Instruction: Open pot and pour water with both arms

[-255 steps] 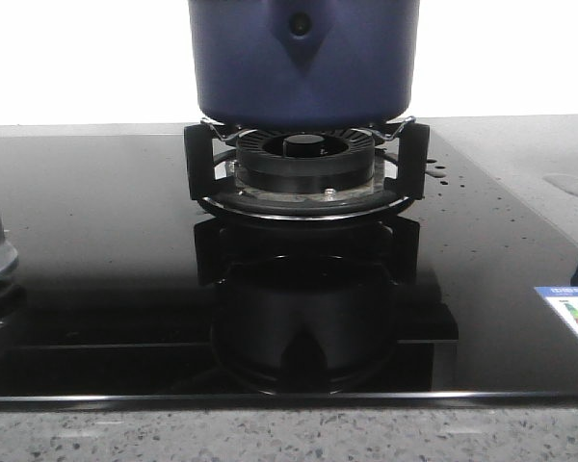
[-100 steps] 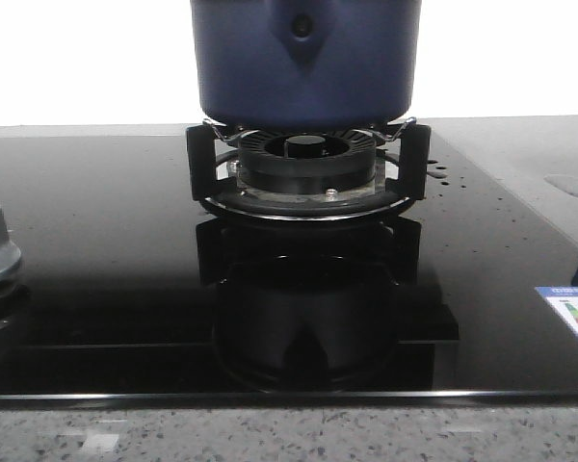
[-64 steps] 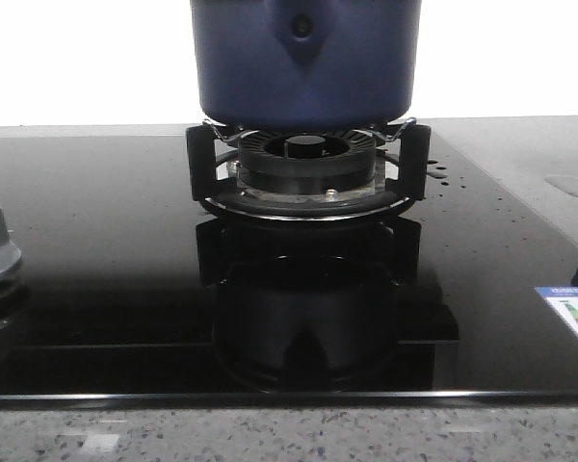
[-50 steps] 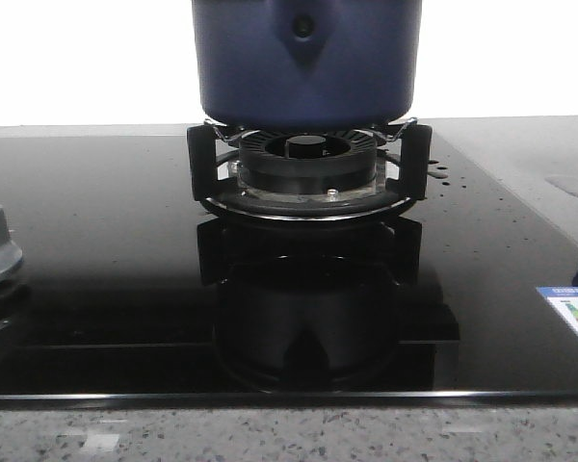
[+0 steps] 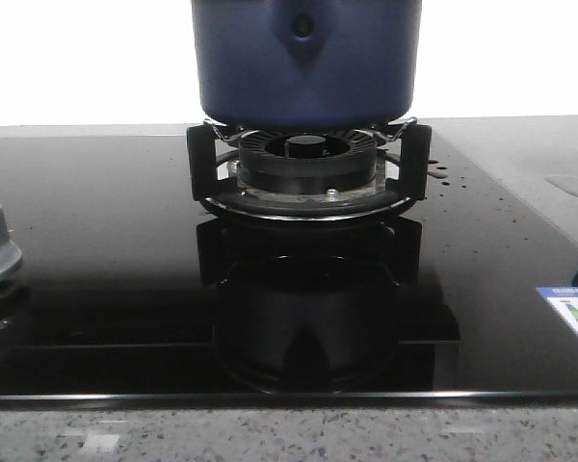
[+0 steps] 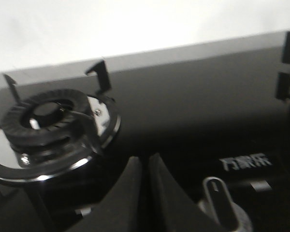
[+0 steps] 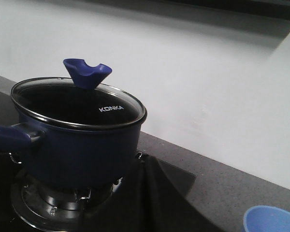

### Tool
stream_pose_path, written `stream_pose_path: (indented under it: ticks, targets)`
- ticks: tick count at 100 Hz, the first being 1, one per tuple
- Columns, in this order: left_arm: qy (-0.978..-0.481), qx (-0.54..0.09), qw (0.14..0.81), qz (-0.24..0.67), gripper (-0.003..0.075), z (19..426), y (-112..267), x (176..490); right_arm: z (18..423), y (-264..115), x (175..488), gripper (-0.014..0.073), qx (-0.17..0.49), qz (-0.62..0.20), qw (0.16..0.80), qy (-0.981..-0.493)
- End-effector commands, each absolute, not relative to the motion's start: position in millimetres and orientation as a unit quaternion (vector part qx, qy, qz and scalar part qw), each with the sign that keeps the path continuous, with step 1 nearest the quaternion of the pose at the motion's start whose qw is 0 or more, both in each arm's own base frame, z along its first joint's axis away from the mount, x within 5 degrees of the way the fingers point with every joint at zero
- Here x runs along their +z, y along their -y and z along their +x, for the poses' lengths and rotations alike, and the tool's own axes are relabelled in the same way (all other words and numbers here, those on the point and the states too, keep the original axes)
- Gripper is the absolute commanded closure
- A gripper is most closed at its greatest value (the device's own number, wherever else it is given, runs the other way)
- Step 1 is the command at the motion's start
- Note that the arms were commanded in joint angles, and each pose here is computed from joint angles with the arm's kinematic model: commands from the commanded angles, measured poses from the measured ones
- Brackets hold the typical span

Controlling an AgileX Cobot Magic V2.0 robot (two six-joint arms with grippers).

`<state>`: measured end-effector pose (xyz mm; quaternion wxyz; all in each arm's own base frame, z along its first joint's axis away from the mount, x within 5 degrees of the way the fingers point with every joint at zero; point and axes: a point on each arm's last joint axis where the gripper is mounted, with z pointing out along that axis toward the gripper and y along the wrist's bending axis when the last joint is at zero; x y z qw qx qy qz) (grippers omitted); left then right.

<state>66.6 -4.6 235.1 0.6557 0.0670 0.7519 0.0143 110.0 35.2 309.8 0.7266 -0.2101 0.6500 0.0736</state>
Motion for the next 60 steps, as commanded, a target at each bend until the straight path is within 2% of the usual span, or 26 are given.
stream_pose_path:
  ticks: [1, 20, 35, 51, 60]
  targets:
    - [-0.685, 0.019, 0.726, 0.061, 0.0741, 65, 4, 240, 109, -36, 320, 0.0659, 0.081, -0.205, 0.739, -0.637]
    - [-0.69, 0.017, 0.721, 0.059, 0.0741, 56, 3, 208, 109, -36, 320, 0.0659, 0.081, -0.205, 0.739, -0.637]
    - [-0.738, 0.011, 0.672, 0.056, 0.074, 55, 3, 186, 109, -36, 320, 0.0659, 0.081, -0.205, 0.738, -0.637]
    - [-0.774, -0.004, 0.631, 0.048, 0.0741, 54, 4, 174, 109, -36, 320, 0.0659, 0.081, -0.205, 0.738, -0.637]
    - [-0.776, -0.006, 0.629, 0.047, 0.074, 54, 4, 173, 109, -36, 320, 0.0659, 0.081, -0.205, 0.738, -0.637]
